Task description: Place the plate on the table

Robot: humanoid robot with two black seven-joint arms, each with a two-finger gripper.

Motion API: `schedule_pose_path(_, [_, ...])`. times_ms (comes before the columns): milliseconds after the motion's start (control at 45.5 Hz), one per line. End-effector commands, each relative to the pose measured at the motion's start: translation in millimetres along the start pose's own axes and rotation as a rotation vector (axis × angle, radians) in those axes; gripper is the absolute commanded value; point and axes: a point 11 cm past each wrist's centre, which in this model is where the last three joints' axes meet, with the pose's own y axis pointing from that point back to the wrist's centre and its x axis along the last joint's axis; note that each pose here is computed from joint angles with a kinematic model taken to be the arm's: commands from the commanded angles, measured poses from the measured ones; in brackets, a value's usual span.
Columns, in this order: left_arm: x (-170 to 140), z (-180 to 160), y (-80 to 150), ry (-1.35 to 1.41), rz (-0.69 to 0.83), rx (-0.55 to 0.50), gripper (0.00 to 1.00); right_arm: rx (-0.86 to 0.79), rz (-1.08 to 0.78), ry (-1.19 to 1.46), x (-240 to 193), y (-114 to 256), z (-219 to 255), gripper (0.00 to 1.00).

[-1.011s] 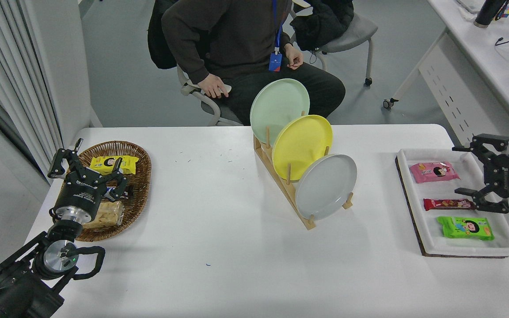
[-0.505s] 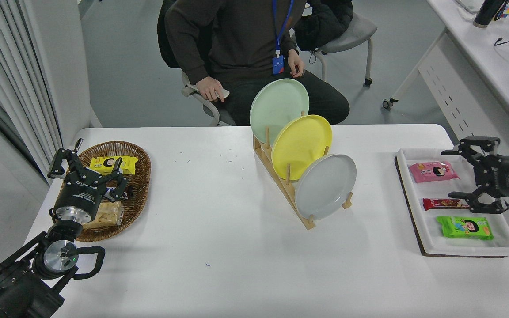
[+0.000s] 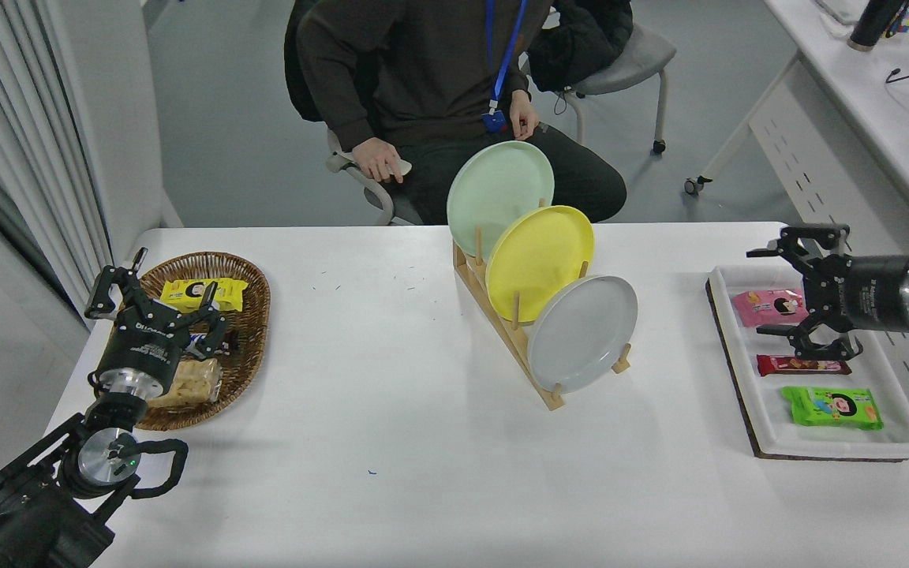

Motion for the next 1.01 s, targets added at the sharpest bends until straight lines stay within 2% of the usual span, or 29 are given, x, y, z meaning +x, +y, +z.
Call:
schedule_pose_path(0, [0, 0, 0, 0.000, 0.000, 0.000, 0.98, -0.006, 0.074, -0.050, -26, -8, -9, 1.00])
schedule_pose_path(220, [0, 0, 0, 0.000, 0.000, 0.001, 0.98, -0.006, 0.076, -0.093, -56, -16, -18, 1.00])
schedule_pose_path(286, [0, 0, 0, 0.000, 0.000, -0.001, 0.98, -0.016, 0.034, -0.089, -79, -26, -21, 1.00])
schedule_pose_path(505, [0, 0, 0, 0.000, 0.000, 0.000, 0.98, -0.021, -0.041, -0.075, -109, -39, -29, 1.00])
schedule_pose_path(989, [0, 0, 0, 0.000, 0.000, 0.000, 0.98, -0.078, 0.004, 0.174, -115, -65, -30, 1.00])
